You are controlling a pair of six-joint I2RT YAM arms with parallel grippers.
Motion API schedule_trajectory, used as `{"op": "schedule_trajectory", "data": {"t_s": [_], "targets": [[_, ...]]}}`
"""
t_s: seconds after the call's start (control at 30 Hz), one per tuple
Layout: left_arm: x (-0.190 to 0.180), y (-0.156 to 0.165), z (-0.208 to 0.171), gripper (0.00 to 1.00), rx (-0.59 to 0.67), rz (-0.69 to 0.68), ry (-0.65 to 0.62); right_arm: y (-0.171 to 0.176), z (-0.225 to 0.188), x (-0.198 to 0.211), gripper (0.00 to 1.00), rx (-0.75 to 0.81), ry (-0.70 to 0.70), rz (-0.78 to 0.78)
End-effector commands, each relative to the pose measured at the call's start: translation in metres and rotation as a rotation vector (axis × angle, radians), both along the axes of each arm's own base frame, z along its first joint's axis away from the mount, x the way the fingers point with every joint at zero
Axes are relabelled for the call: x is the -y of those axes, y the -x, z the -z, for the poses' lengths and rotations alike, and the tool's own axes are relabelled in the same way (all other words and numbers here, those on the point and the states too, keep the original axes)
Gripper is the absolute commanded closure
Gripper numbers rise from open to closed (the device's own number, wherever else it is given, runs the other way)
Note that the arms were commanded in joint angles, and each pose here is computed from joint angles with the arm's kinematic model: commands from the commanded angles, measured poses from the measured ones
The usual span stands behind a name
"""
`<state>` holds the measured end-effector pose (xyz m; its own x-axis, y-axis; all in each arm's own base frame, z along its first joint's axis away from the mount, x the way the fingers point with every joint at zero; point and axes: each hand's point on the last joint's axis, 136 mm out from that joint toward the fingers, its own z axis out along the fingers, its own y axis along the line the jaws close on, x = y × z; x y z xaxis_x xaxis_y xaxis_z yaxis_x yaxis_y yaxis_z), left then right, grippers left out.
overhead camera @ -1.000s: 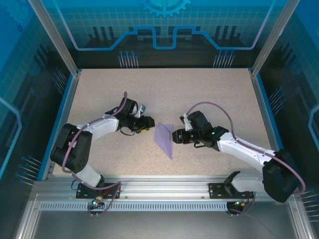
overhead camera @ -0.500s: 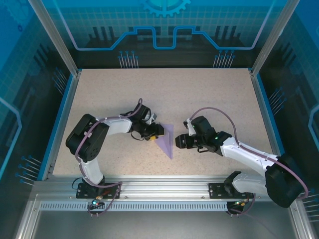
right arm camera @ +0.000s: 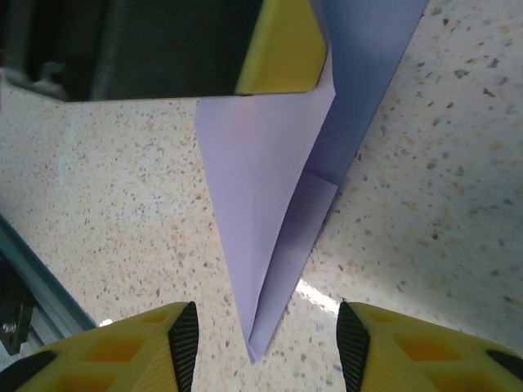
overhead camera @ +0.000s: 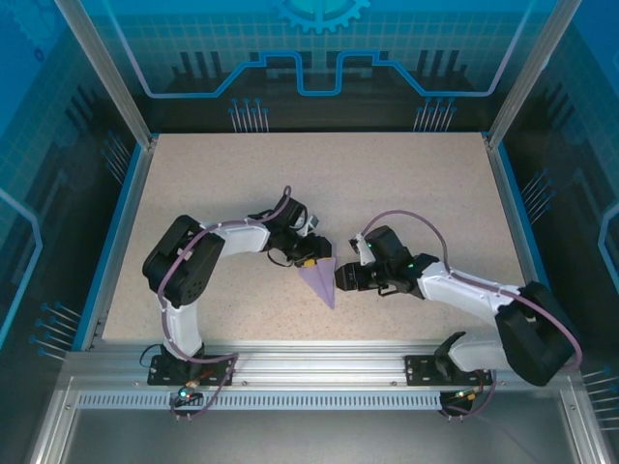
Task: Fold a paper plane with a square sheet of paper (fold left side to right side)
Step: Turn over the paper at the center of the table.
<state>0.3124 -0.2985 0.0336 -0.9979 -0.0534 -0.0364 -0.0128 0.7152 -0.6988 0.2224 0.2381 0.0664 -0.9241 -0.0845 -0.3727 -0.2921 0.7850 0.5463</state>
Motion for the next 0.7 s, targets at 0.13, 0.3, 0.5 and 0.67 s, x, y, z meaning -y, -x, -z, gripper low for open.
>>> {"op": "schedule_trajectory", "data": {"t_s": [0.13, 0.3, 0.5, 0.67], "targets": [[0.008, -0.001, -0.005, 0.57, 0.000, 0.015, 0.015, -0.023, 0.000, -0.018, 0.54, -0.017, -0.086, 0.012], [0.014, -0.006, -0.023, 0.77, 0.050, 0.029, 0.057, -0.021, -0.003, -0.002, 0.53, 0.009, -0.103, 0.049], [0.016, -0.015, -0.069, 0.87, 0.150, 0.037, 0.096, -0.014, -0.031, 0.020, 0.30, 0.055, -0.261, 0.068], [0.006, -0.029, -0.122, 0.88, 0.239, -0.010, 0.133, -0.010, -0.062, 0.027, 0.00, 0.082, -0.393, 0.046]]}}
